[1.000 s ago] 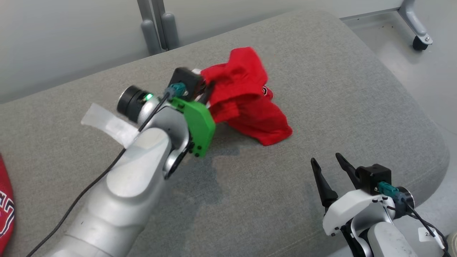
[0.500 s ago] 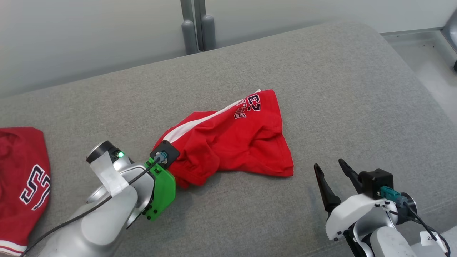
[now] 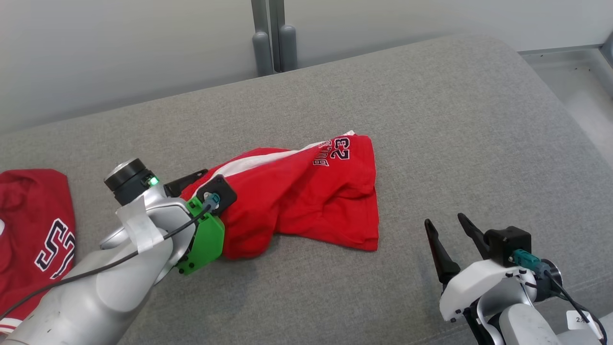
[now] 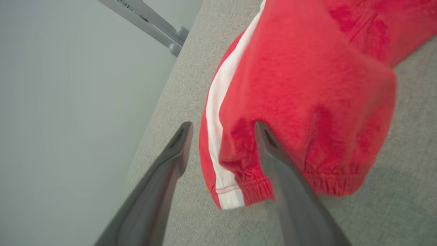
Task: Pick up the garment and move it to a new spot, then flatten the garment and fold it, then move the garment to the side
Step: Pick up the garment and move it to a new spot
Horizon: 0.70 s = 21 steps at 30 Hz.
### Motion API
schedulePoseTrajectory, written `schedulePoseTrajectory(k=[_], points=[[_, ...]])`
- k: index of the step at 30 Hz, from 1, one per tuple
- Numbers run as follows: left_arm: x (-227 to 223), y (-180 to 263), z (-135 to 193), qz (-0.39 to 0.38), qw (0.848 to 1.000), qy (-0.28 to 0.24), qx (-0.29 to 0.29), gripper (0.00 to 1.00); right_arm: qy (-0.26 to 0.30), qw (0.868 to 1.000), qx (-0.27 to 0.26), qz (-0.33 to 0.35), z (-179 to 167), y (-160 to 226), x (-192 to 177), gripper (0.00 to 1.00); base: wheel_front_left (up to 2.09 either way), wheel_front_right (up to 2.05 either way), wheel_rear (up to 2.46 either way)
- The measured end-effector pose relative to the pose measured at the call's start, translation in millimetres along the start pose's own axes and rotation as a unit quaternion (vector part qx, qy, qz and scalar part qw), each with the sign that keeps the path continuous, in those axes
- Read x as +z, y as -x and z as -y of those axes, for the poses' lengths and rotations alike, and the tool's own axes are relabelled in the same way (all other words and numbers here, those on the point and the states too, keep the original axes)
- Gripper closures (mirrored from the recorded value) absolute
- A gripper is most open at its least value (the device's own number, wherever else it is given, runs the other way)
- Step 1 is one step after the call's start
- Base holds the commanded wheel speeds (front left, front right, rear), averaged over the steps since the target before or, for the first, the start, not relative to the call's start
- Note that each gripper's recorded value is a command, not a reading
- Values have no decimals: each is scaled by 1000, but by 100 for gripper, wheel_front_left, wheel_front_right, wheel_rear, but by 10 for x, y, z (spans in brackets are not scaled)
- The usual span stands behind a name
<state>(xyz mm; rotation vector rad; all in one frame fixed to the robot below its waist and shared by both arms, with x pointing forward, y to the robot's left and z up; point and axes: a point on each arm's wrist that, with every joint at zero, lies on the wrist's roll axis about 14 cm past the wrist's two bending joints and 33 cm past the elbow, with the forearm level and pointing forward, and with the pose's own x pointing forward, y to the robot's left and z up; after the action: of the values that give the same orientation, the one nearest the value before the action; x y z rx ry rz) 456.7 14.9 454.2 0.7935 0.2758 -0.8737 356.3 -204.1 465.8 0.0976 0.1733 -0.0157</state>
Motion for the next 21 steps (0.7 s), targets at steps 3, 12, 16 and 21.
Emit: schedulePoseTrajectory(k=[3,12,16,21], points=[[-7,21,-89,1,1000,18,22,0,-1,1000,-2,1,16,8,4,0,0,0,0],[32,294,-436,89,962,202,159,0,-14,1000,-8,14,50,26,51,0,0,0,0],[2,515,-490,148,915,302,224,0,-29,999,-4,31,27,16,127,0,0,0,0],[-128,825,-549,191,842,407,299,0,-39,998,5,49,-30,0,204,0,0,0,0]])
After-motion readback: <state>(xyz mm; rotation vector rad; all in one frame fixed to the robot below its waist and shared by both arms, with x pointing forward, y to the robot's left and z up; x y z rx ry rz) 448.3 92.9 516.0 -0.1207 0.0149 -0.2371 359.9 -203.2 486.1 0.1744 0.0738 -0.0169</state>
